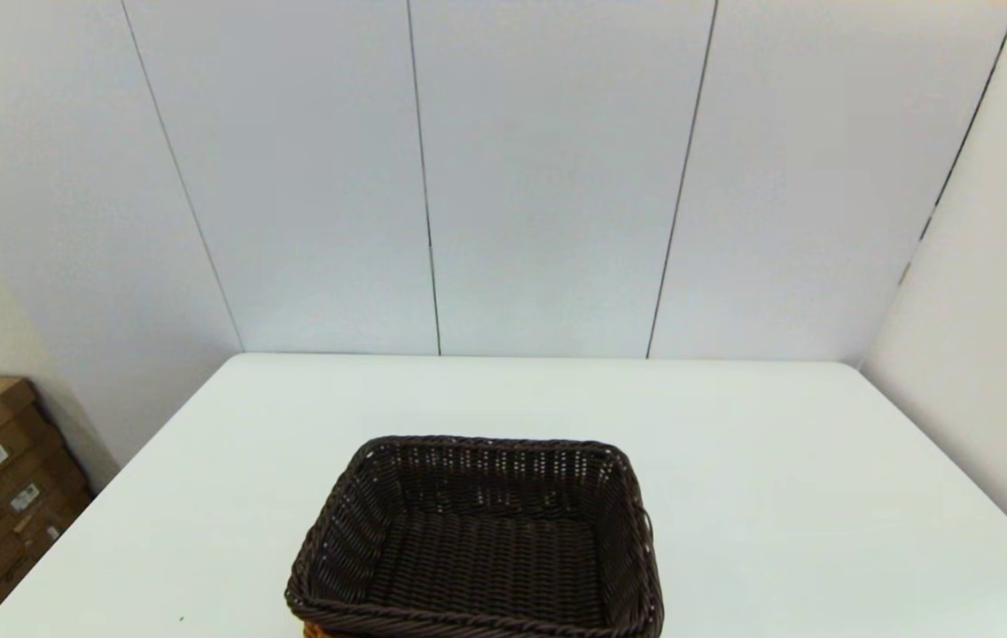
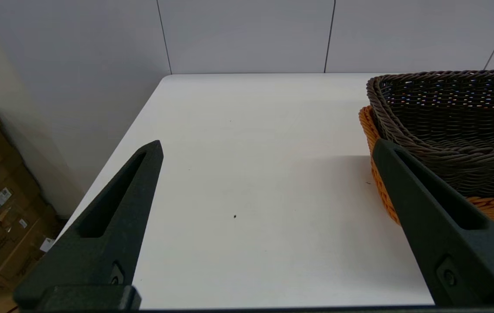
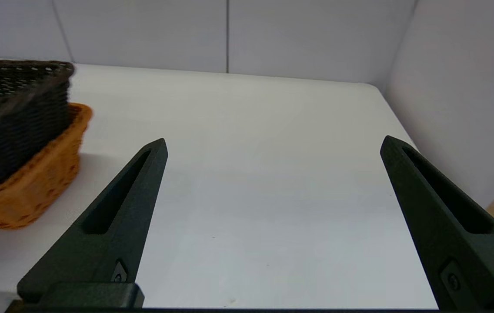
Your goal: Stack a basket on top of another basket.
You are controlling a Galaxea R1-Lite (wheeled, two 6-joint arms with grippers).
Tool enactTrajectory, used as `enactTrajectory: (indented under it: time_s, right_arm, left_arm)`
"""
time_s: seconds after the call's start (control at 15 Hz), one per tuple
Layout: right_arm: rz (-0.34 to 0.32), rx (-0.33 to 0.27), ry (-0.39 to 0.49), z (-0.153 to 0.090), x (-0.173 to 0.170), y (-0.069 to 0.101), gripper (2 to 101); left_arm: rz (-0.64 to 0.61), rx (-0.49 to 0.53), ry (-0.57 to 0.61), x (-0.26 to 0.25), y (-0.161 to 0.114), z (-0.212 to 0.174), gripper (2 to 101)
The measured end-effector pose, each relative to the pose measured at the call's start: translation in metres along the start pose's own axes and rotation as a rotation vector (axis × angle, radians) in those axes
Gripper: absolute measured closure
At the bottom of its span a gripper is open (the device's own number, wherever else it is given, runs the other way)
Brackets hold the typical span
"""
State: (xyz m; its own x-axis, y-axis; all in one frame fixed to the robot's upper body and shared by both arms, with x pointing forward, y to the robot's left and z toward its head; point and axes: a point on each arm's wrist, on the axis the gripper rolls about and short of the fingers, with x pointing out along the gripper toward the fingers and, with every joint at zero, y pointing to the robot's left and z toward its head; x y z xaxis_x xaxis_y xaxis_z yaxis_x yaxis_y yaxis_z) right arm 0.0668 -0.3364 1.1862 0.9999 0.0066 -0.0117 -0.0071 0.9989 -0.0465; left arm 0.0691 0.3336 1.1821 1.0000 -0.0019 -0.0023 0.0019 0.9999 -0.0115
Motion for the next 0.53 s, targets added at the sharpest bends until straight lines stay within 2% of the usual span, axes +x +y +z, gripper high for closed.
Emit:
enactTrajectory:
  time_s: [0.53]
  right_arm:
    - [-0.002, 0.017, 0.012, -0.0036, 0.001, 0.0001, 5.2]
  left_arm:
    - [0.0, 0.0, 0.0, 0.0, 0.0, 0.0, 5.4]
